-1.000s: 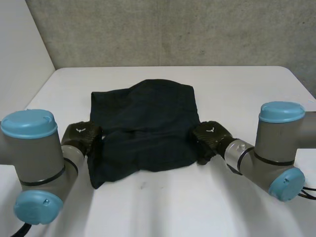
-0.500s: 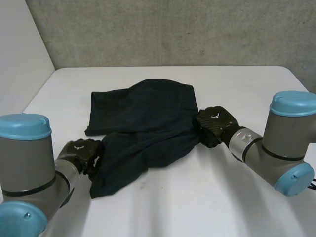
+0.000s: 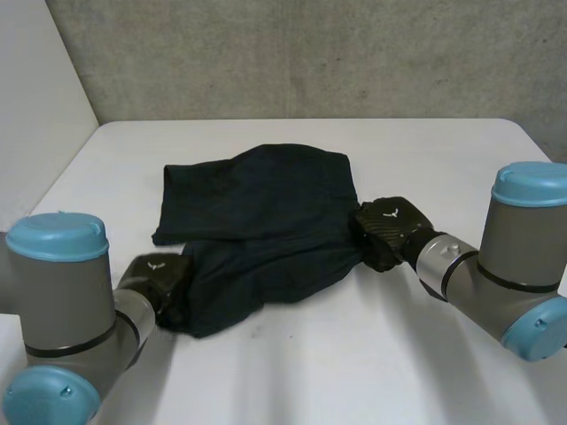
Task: Fold the shorts.
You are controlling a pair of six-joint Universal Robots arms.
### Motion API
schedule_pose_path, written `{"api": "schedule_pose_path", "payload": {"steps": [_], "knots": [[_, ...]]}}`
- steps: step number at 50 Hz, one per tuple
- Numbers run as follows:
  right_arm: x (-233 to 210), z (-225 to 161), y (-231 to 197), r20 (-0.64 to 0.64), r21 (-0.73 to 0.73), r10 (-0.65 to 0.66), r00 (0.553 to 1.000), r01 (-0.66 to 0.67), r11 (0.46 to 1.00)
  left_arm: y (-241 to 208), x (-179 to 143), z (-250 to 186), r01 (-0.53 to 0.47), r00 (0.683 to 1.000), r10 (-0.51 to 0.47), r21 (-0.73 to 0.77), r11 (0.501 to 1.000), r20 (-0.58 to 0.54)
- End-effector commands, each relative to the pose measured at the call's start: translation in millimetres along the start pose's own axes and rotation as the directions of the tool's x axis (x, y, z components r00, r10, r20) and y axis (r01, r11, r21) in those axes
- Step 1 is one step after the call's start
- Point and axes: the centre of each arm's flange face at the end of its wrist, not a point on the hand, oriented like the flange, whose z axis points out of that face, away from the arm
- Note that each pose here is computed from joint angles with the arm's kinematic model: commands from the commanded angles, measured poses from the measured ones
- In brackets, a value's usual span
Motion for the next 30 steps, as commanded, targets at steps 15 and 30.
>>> {"api": "schedule_pose_path", "payload": {"steps": [15, 30], "knots": [[-2, -129, -141, -0.088, 0.135, -0.257, 0.962, 0.268, 0.954, -120, -27, -138, -0.177, 0.983, 0.156, 0.301, 0.937, 0.092], [-12, -74, -56, 0.056, -0.112, -0.077, 0.995, 0.083, 0.990, -60, -15, -48, -0.181, 0.983, 0.180, 0.043, 0.983, 0.026]]}}
